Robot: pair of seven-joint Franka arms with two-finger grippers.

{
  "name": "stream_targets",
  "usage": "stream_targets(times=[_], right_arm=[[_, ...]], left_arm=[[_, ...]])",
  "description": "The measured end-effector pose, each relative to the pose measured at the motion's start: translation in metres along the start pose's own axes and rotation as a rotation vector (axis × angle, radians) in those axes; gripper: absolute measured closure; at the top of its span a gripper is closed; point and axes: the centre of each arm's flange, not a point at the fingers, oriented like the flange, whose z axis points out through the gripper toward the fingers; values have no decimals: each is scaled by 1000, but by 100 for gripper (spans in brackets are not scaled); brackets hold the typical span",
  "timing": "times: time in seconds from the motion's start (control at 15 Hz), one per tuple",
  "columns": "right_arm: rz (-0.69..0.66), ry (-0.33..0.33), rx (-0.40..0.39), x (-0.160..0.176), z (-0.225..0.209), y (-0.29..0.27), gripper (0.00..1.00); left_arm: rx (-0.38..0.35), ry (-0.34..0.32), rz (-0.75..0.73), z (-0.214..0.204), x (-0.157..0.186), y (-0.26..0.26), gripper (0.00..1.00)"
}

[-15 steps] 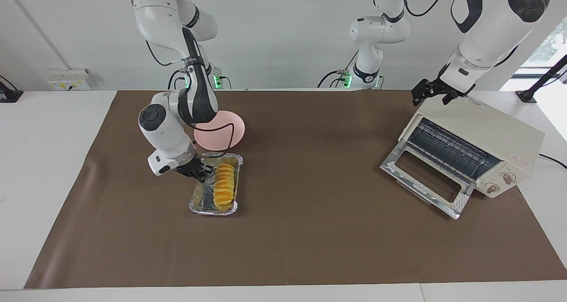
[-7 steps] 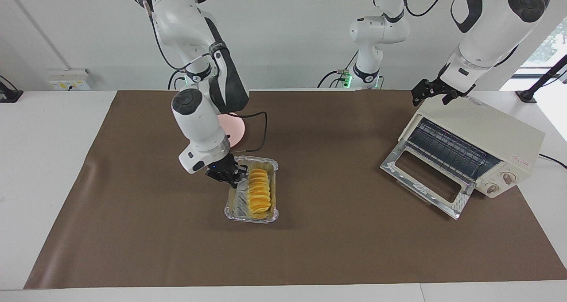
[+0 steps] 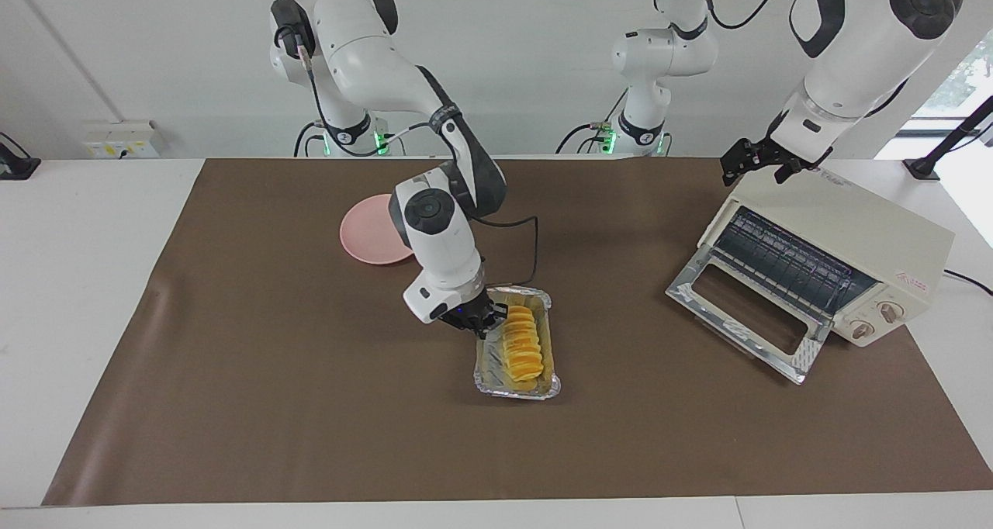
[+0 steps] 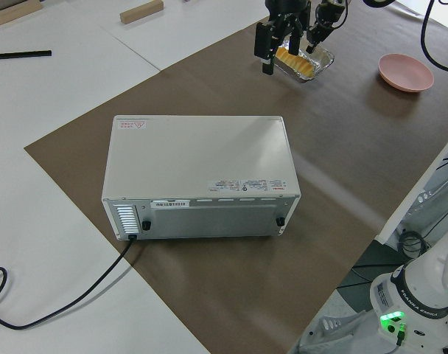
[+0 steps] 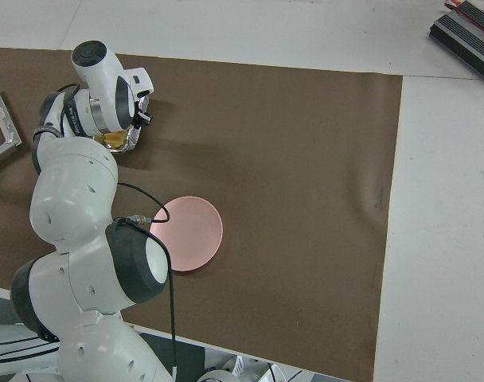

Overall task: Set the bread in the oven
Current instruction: 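Withdraw the right gripper from the foil tray to its rest pose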

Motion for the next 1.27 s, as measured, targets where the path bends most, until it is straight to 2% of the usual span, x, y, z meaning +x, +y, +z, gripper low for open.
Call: stream_targets(times=[0.4, 0.47, 0.53, 0.67, 0.87, 1.07, 1.14, 1.2, 1.27], right_arm=[[26, -9, -5, -9, 5, -9, 98], [20, -7, -10, -10, 5, -10, 93], [8, 0, -22, -10, 5, -10, 93], [-21, 20, -59, -8, 3, -8, 79], [-21, 45, -76, 4, -21, -1, 47], [-39, 69, -76, 22, -78, 21, 17], [-55, 59, -87, 25, -103, 34, 7], [-75, 39, -101, 27, -130, 51, 0], [-90, 17, -114, 28, -159, 70, 0]], left_arm=[[0, 0, 0, 0, 0, 0, 0], [0, 0, 0, 0, 0, 0, 0], [0, 0, 0, 0, 0, 0, 0], [0, 0, 0, 0, 0, 0, 0], [0, 0, 0, 0, 0, 0, 0], [0, 0, 0, 0, 0, 0, 0], [0, 0, 0, 0, 0, 0, 0], [0, 0, 0, 0, 0, 0, 0], [0, 0, 0, 0, 0, 0, 0]])
